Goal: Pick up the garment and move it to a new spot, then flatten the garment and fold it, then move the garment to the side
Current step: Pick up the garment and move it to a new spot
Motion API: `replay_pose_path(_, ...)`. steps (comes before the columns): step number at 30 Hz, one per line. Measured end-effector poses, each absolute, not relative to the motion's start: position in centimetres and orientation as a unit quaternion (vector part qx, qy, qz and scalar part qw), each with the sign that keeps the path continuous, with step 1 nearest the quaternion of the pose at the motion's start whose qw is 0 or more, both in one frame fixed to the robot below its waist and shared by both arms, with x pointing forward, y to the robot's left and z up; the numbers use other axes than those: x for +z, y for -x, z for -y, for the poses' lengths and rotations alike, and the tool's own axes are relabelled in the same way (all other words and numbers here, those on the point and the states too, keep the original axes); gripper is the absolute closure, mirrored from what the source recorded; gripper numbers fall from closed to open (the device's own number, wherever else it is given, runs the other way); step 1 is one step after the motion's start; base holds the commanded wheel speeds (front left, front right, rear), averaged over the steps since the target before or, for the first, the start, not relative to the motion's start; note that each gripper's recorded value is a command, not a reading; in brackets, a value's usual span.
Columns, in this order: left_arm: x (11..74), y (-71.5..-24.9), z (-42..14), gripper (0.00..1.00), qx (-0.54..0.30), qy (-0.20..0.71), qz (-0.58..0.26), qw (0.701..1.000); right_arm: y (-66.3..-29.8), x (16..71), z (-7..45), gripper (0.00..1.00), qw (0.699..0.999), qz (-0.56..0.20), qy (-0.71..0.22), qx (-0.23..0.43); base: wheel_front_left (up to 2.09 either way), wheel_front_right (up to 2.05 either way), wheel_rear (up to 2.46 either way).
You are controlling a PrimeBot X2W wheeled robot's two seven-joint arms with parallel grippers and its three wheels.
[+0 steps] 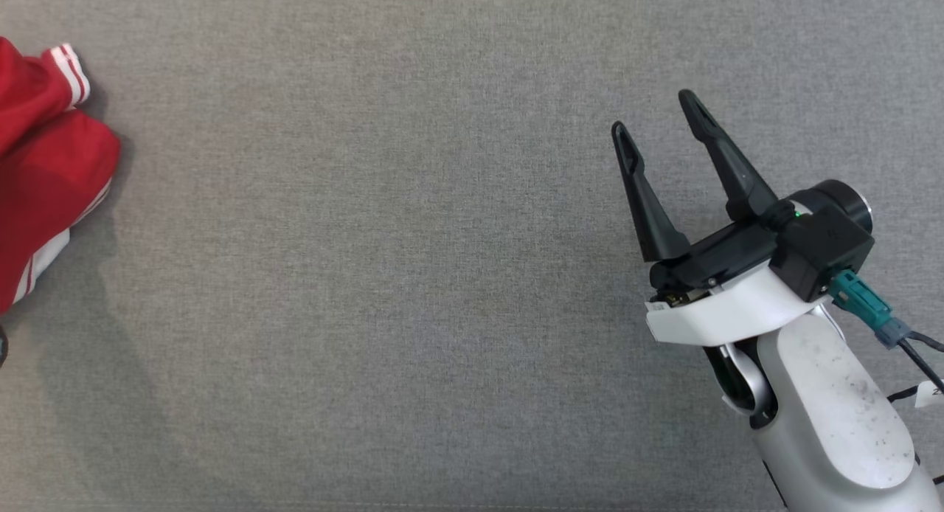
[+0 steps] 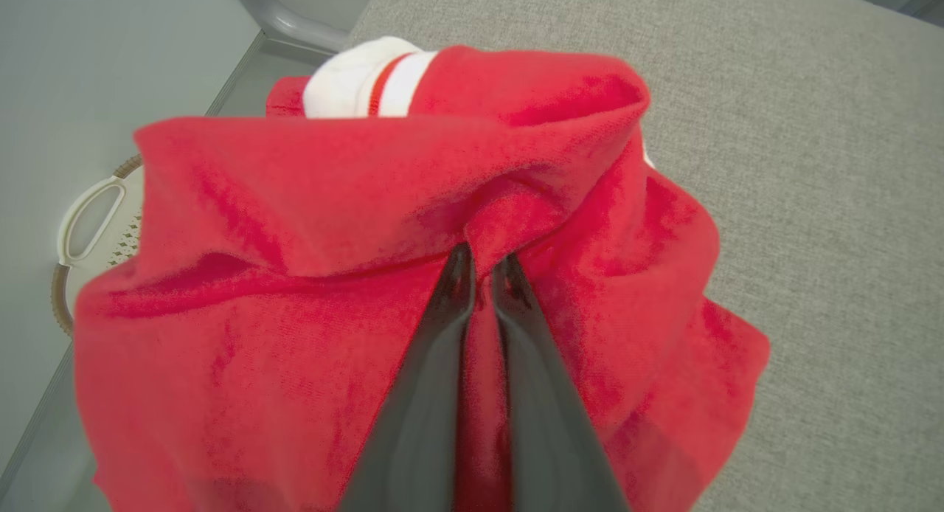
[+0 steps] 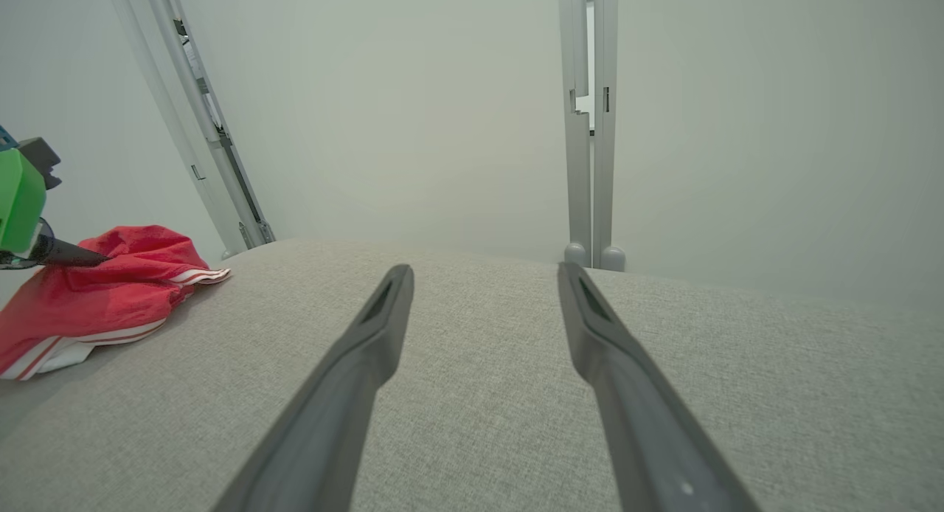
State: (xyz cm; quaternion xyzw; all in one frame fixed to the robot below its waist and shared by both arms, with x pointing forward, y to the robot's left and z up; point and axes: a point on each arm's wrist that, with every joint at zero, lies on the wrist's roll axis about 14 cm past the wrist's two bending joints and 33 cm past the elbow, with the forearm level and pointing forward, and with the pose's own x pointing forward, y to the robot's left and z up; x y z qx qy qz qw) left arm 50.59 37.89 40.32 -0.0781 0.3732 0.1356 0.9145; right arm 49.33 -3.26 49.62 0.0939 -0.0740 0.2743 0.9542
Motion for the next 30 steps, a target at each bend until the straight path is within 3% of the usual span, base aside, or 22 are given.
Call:
replay_pose_path(6,45.2,-51.2,-38.3,1.00,0.117,0.026,-0.330,0.936,-48.0,50.7,2.8,0.00,0.953,0.074,-0.099,0.277,0.00,0.00,0.00)
replay_pose_path(13,54.2,-52.9,-35.5,1.00,0.057,-0.027,-0.223,0.973,-45.8,52.9,2.6,0.00,0.952,0.086,-0.108,0.274,0.00,0.00,0.00)
replay_pose_path(22,64.1,-52.1,-26.1,1.00,-0.079,-0.072,-0.102,0.989,-42.7,56.1,3.0,0.00,0.951,0.112,-0.112,0.266,0.00,0.00,0.00)
replay_pose_path(30,68.0,-49.8,-13.7,1.00,-0.233,-0.065,-0.014,0.970,-40.7,58.1,5.6,0.00,0.957,0.137,-0.103,0.233,0.00,0.00,0.00)
